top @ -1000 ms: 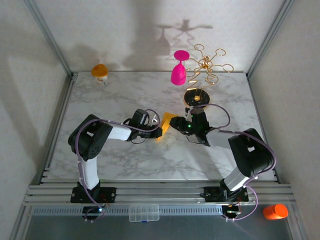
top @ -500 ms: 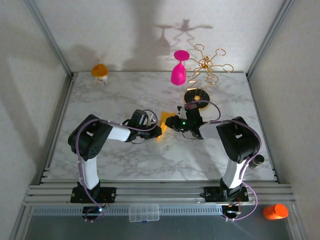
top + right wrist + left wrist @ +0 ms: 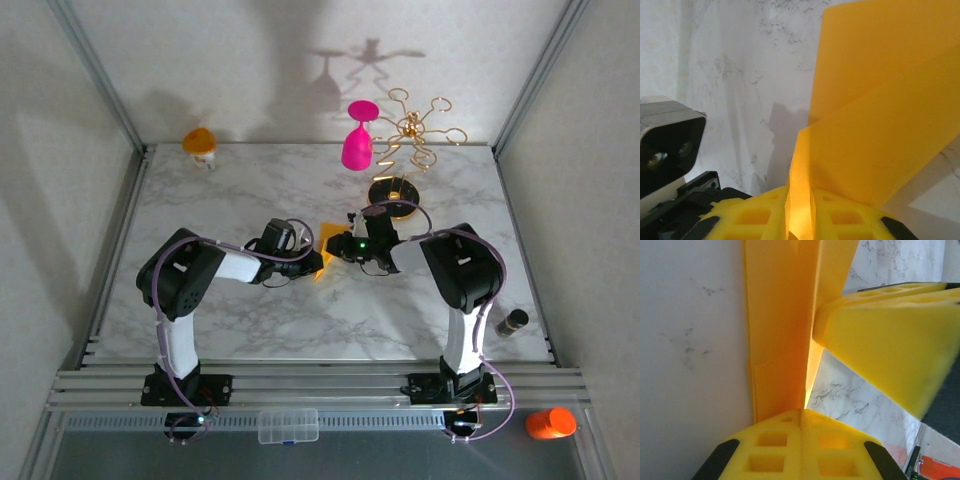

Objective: Fold a paper plane with a square sheet of paper (pick it up from the middle)
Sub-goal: Fold the wing for the fifth time at the center of the table.

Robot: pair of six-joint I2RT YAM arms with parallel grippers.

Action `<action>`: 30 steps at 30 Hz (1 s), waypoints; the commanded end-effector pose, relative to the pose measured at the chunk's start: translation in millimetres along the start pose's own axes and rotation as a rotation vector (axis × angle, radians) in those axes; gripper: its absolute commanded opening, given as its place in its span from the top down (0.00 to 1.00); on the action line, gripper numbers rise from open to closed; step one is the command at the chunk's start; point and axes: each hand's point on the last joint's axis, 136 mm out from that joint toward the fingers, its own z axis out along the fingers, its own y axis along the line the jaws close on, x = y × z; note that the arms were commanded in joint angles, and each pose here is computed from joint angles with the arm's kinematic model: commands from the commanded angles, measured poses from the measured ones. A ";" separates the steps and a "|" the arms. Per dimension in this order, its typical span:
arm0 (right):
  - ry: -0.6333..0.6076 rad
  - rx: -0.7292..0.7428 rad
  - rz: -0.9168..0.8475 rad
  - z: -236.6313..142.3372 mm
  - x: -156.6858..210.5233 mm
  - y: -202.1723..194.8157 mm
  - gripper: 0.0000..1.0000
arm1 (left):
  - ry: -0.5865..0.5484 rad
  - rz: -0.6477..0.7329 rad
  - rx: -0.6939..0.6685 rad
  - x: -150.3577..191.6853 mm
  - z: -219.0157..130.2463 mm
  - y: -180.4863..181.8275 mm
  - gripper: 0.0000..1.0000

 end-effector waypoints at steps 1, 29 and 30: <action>0.031 -0.022 -0.018 6.1 5.2 1.8 0.81 | 0.065 -0.077 -0.070 18.6 6.1 28.7 1.00; 0.132 0.176 0.053 26.7 21.1 -45.4 0.80 | 0.079 -0.069 -0.125 21.1 2.6 35.9 0.90; 0.139 0.191 0.058 27.3 23.0 -48.5 0.80 | 0.079 -0.067 -0.123 20.6 2.0 34.4 0.88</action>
